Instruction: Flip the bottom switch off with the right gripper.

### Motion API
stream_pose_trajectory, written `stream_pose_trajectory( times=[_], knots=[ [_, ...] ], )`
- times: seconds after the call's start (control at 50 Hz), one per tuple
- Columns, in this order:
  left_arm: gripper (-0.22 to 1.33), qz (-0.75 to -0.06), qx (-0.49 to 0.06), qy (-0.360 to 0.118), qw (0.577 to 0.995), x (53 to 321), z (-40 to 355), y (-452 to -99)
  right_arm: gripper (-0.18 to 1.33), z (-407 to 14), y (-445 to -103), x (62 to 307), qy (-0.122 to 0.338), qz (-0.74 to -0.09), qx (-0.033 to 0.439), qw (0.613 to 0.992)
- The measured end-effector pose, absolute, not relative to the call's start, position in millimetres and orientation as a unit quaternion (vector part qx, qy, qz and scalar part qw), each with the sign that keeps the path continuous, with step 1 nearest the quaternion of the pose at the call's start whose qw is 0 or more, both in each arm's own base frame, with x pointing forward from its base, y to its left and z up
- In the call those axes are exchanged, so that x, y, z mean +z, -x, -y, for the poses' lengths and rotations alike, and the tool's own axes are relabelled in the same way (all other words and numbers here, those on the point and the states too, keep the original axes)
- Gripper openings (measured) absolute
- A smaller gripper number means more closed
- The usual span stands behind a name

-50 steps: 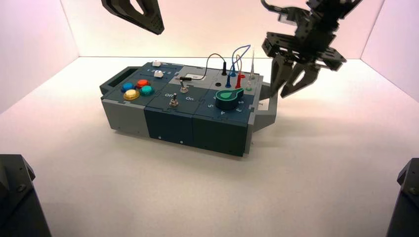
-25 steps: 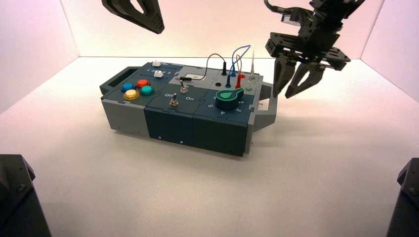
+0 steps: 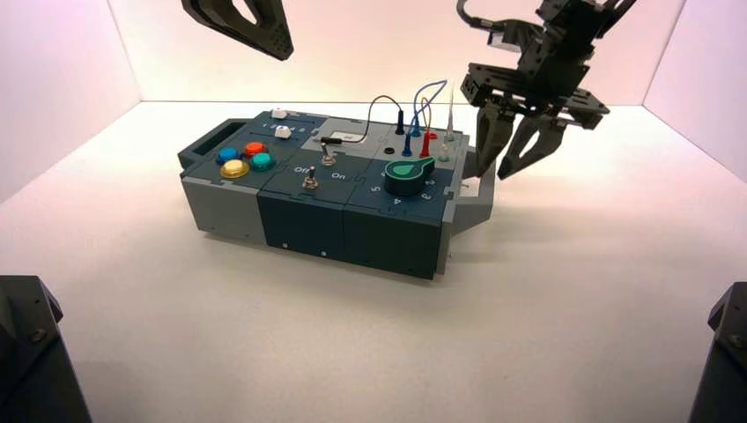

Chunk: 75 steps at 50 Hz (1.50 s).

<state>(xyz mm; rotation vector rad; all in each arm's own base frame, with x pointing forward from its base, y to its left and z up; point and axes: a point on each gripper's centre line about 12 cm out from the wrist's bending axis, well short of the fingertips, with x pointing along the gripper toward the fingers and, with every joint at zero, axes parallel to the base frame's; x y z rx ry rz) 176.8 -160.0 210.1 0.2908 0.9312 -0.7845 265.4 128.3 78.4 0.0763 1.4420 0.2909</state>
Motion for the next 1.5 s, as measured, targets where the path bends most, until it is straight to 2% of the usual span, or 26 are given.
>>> stream_pose_trajectory(
  times=[0.12, 0.46, 1.04, 1.5],
  knots=[
    [-0.16, -0.435, -0.367, -0.137, 0.81, 210, 160, -177, 0.8, -129, -267, 75, -0.036, -0.662, 0.131, 0.737],
    [-0.16, -0.444, -0.367, -0.138, 0.806, 207, 161, -177, 0.8, -130, -269, 76, -0.037, -0.662, 0.131, 0.737],
    [-0.16, -0.524, -0.366, -0.17, 0.75, 158, 179, -183, 0.8, -129, -270, 75, -0.036, -0.662, 0.131, 0.737],
    [-0.16, -0.552, -0.359, -0.185, 0.73, 133, 192, -198, 0.8, -130, -271, 76, -0.035, -0.661, 0.131, 0.738]
  ],
)
